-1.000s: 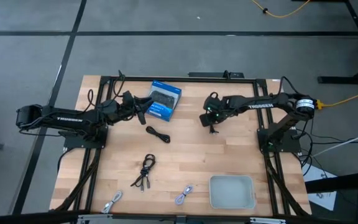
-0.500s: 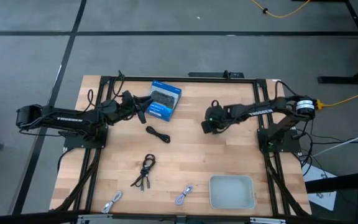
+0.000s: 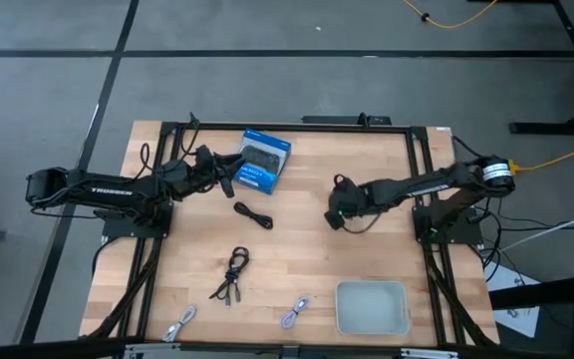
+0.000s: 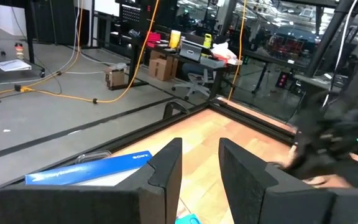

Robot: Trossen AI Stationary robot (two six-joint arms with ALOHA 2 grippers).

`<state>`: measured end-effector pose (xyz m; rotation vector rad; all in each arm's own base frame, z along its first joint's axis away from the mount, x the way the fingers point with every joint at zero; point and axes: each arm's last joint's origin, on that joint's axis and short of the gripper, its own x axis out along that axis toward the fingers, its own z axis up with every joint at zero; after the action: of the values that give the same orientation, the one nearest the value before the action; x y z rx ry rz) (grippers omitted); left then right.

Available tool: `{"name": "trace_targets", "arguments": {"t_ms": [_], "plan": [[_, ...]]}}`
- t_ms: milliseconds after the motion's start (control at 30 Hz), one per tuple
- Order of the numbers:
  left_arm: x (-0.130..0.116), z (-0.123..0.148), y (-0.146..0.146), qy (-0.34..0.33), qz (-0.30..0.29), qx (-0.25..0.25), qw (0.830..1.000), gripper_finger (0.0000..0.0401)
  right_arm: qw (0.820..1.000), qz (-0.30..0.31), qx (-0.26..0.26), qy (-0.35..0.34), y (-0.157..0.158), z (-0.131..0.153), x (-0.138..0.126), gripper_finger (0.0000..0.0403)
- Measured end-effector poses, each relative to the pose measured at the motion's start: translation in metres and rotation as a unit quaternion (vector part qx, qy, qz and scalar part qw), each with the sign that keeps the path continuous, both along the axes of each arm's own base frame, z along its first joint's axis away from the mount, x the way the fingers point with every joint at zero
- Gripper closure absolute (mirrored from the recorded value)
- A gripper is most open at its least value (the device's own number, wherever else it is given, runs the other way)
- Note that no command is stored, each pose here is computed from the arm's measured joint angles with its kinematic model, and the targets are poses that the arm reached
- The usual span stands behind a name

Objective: Pick and place USB-C Cables
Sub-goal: Put the top right black charger cable into the white bin

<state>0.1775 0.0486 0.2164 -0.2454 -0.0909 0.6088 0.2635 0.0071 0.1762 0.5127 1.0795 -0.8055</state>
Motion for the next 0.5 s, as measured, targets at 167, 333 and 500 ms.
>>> {"name": "trace_targets", "arguments": {"t_ms": [167, 333, 500], "plan": [[0.000, 0.000, 0.000, 0.000, 0.001, 0.000, 1.000, 0.0303, 0.999, 0.039, -0.016, -0.002, 0.044, 0.045, -0.011, 0.0365], [0.000, 0.000, 0.000, 0.000, 0.001, 0.000, 1.000, 0.0303, 0.992, 0.110, 0.048, -0.024, 0.093, 0.074, -0.021, 0.0365], [0.000, 0.000, 0.000, 0.000, 0.003, 0.000, 1.000, 0.0303, 0.975, 0.188, 0.112, -0.031, 0.143, 0.084, -0.035, 0.0365]]}}
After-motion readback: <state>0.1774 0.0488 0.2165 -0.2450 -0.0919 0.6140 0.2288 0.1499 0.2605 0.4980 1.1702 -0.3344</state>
